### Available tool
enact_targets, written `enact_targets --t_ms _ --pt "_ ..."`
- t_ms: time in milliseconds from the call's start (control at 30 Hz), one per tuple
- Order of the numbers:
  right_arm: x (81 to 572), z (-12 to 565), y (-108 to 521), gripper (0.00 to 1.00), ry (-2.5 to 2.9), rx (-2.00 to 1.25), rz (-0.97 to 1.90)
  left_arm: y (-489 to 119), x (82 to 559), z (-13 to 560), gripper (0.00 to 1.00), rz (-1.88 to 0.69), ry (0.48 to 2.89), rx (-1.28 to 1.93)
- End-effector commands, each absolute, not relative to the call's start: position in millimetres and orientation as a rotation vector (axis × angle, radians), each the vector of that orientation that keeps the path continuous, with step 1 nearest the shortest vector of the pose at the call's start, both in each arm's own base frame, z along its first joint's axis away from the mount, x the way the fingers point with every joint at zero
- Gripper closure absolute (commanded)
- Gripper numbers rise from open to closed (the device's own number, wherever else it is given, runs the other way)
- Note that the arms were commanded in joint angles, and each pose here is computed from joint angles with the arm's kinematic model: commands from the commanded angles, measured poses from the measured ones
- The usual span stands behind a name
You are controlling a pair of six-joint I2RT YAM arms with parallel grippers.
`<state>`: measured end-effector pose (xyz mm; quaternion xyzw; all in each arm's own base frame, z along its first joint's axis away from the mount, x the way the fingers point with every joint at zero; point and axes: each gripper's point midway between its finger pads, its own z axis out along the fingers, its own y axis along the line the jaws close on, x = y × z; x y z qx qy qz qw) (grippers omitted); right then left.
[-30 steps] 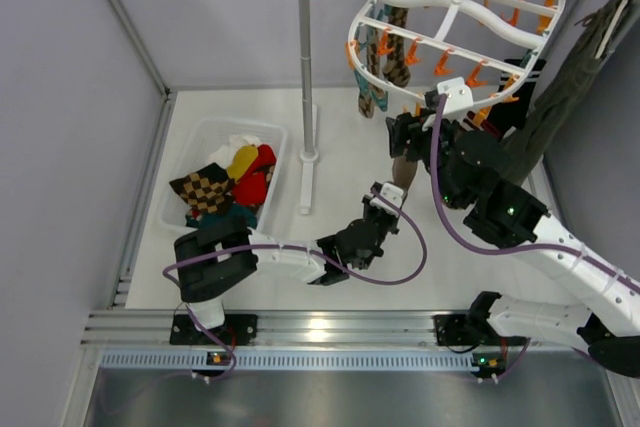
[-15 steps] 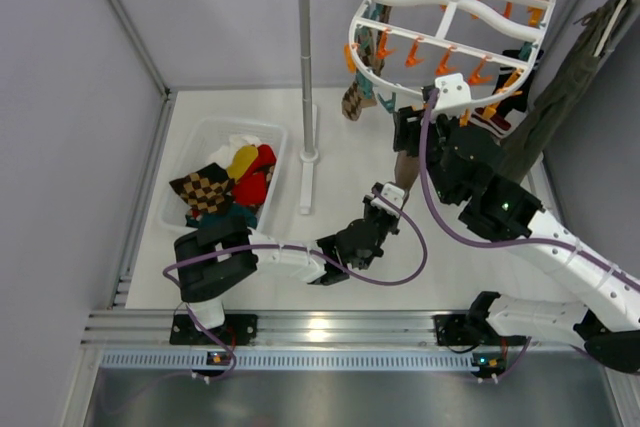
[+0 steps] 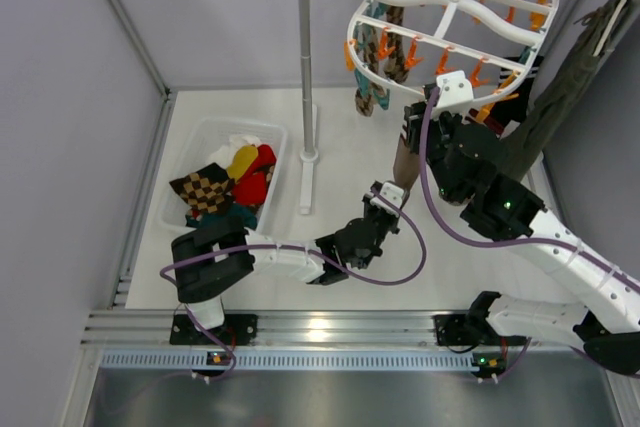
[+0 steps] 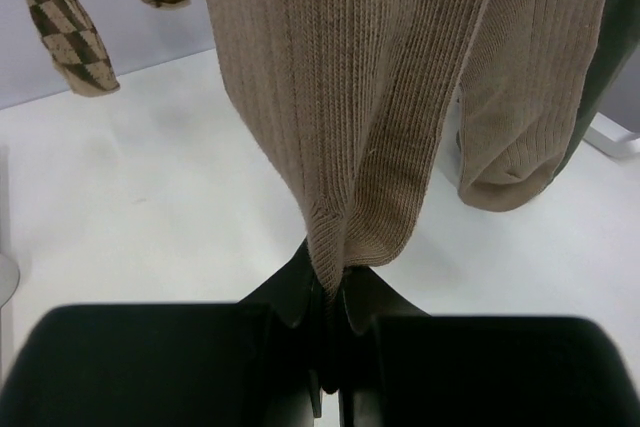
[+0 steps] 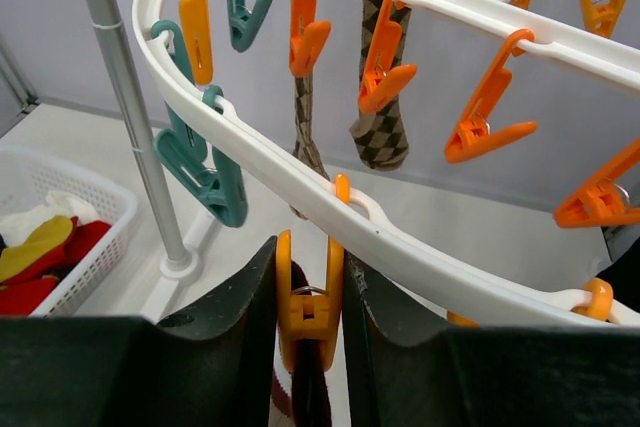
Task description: Remove the socks clipped to the hanger
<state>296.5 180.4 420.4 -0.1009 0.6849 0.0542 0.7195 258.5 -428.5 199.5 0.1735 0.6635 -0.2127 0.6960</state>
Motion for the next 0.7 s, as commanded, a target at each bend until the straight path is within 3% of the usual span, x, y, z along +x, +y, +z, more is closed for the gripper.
enact_targets --t_ms 0,500,667 --pt "292.8 451.9 173.0 1.0 1.436 -0.164 0.175 -425.6 255.4 227.7 1.0 -0.539 1.43 0.33" --pt "281.6 459.1 169.8 0.98 1.418 -0.149 0.247 -380.7 257.8 190.2 1.0 -0.464 1.527 0.23" --pt "278.9 453.2 177.2 0.92 1.426 -0.178 0.285 -332.7 274.3 189.3 1.0 -0.265 1.638 0.154"
